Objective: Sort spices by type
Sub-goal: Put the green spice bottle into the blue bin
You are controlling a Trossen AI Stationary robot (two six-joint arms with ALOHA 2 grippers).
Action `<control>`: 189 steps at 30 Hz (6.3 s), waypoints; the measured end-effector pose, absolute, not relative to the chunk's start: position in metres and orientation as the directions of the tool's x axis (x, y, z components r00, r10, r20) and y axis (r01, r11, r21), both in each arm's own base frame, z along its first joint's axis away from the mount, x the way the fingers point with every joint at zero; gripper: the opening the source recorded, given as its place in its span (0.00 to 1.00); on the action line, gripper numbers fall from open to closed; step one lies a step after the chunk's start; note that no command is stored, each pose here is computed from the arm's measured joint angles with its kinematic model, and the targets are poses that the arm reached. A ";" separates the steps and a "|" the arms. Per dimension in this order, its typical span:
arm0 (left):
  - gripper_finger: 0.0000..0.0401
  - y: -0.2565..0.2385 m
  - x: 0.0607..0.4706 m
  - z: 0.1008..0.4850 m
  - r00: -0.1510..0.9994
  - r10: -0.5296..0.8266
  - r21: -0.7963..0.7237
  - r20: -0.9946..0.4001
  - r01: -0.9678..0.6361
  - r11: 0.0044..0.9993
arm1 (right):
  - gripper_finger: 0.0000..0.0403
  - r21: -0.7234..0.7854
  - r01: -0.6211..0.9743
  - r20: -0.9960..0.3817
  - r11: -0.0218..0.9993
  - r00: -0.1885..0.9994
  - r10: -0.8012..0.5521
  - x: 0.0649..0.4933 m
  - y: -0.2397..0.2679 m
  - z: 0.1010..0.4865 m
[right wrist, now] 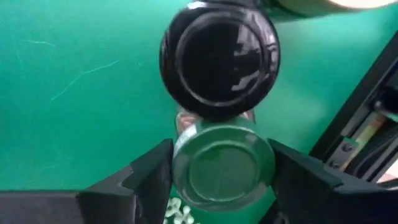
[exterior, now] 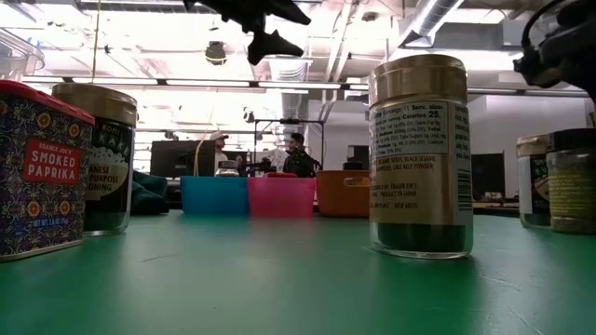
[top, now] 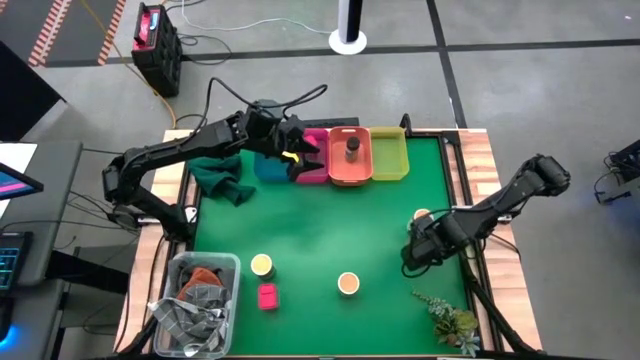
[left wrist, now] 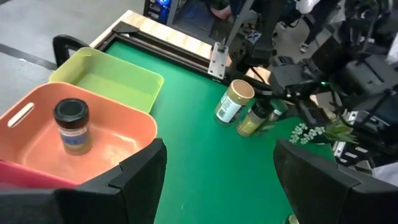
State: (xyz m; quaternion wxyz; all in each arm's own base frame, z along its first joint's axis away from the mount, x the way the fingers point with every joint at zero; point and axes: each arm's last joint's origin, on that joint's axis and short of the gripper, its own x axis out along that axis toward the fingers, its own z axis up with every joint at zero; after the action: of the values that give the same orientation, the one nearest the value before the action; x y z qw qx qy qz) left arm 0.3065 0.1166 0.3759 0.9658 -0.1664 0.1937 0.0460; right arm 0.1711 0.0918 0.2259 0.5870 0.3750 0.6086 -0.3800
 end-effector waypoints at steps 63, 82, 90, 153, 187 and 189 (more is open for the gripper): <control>0.70 0.115 0.304 0.371 0.899 -0.002 -0.285 -0.438 -0.138 0.948 | 0.58 0.250 0.855 -0.967 0.455 0.244 0.072 0.255 0.082 0.246; 0.69 0.129 0.283 0.371 0.866 0.033 -0.306 -0.499 -0.211 0.928 | 0.58 0.231 0.636 -0.897 0.737 0.432 -0.091 0.331 -0.039 0.300; 0.69 0.118 0.283 0.356 0.818 -0.118 -0.307 -0.563 -0.075 0.949 | 0.58 0.186 0.521 -0.849 0.833 0.512 -0.131 0.330 -0.064 0.332; 0.48 0.095 0.336 0.332 0.797 -0.122 0.019 -0.592 0.166 0.986 | 0.63 0.229 0.320 -0.677 0.919 0.731 -0.086 0.350 -0.052 0.367; 0.48 0.160 0.226 0.254 0.662 0.635 0.000 -0.398 -0.693 0.721 | 0.77 0.004 0.639 -0.708 0.769 0.545 -0.449 0.281 -0.032 0.399; 0.48 0.157 0.224 0.248 0.627 0.684 -0.017 -0.372 -0.742 0.670 | 0.77 0.009 0.637 -0.700 0.771 0.555 -0.450 0.284 -0.032 0.399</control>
State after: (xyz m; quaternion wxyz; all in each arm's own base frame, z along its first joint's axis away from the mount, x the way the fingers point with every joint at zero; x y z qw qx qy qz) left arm 0.2244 0.1571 0.2479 0.8980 -0.0845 0.1697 0.3971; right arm 0.2840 -0.0322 0.3986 0.8717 0.1321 0.3544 -0.3115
